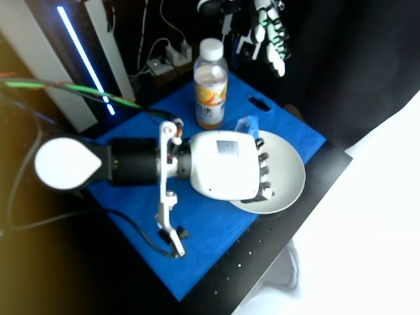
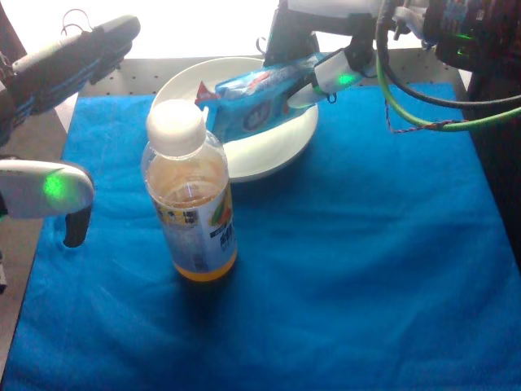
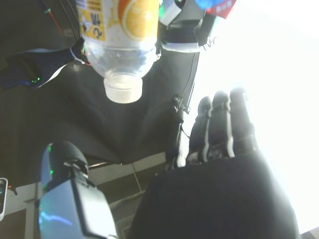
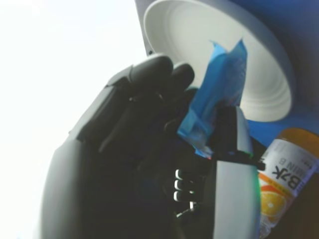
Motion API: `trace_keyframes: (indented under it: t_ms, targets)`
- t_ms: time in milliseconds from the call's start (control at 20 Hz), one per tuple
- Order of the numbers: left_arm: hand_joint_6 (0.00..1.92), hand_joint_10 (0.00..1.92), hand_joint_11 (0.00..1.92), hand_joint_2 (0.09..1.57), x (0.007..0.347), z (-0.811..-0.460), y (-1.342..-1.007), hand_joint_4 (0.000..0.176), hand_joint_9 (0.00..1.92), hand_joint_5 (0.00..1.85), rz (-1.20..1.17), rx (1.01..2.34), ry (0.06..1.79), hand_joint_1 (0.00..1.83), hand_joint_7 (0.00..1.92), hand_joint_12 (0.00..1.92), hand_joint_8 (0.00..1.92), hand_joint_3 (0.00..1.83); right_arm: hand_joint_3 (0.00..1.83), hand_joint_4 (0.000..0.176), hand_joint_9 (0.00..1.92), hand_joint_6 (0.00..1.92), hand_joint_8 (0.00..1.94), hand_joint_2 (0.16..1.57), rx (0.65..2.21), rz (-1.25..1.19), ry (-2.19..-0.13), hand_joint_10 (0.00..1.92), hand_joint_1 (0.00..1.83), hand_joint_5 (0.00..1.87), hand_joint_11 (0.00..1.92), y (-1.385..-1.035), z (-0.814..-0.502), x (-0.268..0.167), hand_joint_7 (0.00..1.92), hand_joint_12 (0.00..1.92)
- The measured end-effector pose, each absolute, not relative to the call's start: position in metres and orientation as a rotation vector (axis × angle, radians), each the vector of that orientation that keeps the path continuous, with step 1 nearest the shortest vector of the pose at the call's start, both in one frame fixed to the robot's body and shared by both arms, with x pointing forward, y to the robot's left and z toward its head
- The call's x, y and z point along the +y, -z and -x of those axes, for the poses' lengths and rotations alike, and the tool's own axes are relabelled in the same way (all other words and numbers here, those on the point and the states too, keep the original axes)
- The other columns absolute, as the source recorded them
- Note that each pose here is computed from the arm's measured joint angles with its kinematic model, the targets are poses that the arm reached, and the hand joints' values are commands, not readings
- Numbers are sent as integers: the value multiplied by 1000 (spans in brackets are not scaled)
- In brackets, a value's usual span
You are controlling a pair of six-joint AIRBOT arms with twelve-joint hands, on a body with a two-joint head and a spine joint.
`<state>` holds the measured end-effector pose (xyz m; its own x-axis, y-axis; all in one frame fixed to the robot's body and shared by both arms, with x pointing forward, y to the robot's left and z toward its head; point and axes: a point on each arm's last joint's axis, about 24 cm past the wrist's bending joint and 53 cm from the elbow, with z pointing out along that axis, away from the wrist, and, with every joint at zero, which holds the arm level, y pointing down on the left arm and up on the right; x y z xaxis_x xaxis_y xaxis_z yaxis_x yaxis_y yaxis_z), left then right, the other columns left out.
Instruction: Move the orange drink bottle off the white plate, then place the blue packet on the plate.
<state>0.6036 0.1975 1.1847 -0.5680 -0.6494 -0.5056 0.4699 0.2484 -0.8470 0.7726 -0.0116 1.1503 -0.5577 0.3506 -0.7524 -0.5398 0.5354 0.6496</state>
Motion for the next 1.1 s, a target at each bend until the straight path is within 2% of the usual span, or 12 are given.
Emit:
trace_keyframes:
  t_ms: [250, 300, 400, 550, 600, 650, 700, 800, 850, 950, 1000, 1100]
  targets:
    - [0, 0, 0, 754, 197, -603, -1185, 176, 0, 0, 170, 1583, 1500, 403, 0, 0, 0, 0, 2, 0, 988, 543, 852, 1068, 1829, 155, -1166, 1154, 1387, 1122, 815, -1146, -773, -11, 1051, 1243]
    - [0, 0, 0, 748, 197, -603, -1185, 176, 0, 0, 170, 1581, 1503, 412, 0, 0, 0, 0, 0, 0, 1028, 507, 922, 1056, 1829, 154, -1168, 774, 1287, 1175, 825, -1146, -773, -10, 1086, 1259]
    - [0, 0, 0, 752, 197, -603, -1185, 168, 0, 0, 171, 1582, 1502, 408, 0, 0, 0, 0, 0, 0, 1159, 437, 866, 1038, 1833, 156, -1169, 409, 1264, 1239, 850, -1144, -772, -9, 1117, 1201]
    - [0, 0, 0, 752, 197, -603, -1185, 176, 0, 0, 171, 1582, 1502, 409, 0, 0, 0, 0, 4, 0, 1178, 264, 937, 1037, 1838, 155, -1165, 476, 1282, 1277, 861, -1141, -772, -9, 1125, 1344]
    - [0, 0, 0, 746, 197, -603, -1184, 170, 0, 0, 171, 1582, 1504, 404, 0, 0, 0, 0, 5, 0, 1039, 595, 708, 1048, 1838, 154, -1164, 1038, 1388, 1122, 863, -1141, -772, -9, 1125, 1075]
    - [0, 0, 0, 753, 196, -603, -1184, 168, 0, 0, 175, 1578, 1509, 410, 0, 0, 0, 0, 0, 0, 1014, 671, 722, 1059, 1838, 152, -1164, 1084, 1389, 1094, 853, -1141, -773, -10, 1107, 1057]
    - [0, 0, 0, 754, 196, -602, -1184, 166, 0, 0, 172, 1580, 1510, 406, 0, 0, 0, 0, 3, 0, 999, 751, 785, 1069, 1838, 152, -1164, 1109, 1388, 1042, 836, -1141, -773, -10, 1077, 1067]
    - [0, 0, 0, 752, 195, -602, -1184, 165, 0, 0, 170, 1581, 1511, 396, 0, 0, 0, 0, 3, 0, 1092, 799, 952, 1092, 1839, 152, -1162, 697, 1282, 938, 834, -1141, -773, -10, 1123, 1310]
    - [0, 0, 0, 749, 196, -602, -1184, 163, 0, 0, 172, 1579, 1510, 389, 0, 0, 0, 0, 1, 0, 1106, 874, 915, 1087, 1839, 152, -1163, 866, 1273, 994, 877, -1141, -773, -10, 1070, 1507]
    - [0, 0, 0, 752, 196, -602, -1184, 162, 0, 0, 173, 1579, 1510, 380, 0, 0, 0, 0, 0, 0, 1075, 901, 904, 1088, 1839, 151, -1162, 859, 1270, 998, 816, -1141, -773, -10, 1057, 1494]
    - [0, 0, 0, 735, 196, -602, -1184, 168, 0, 0, 172, 1579, 1510, 392, 0, 0, 0, 0, 0, 0, 1052, 104, 607, 1000, 1839, 151, -1163, 591, 1383, 868, 583, -1141, -773, -10, 1228, 1294]
    - [0, 0, 0, 738, 196, -602, -1184, 174, 0, 0, 172, 1578, 1511, 404, 0, 0, 0, 0, 1, 0, 1130, 5, 530, 987, 1839, 147, -1166, 348, 1390, 866, 616, -1141, -773, -10, 1266, 1179]
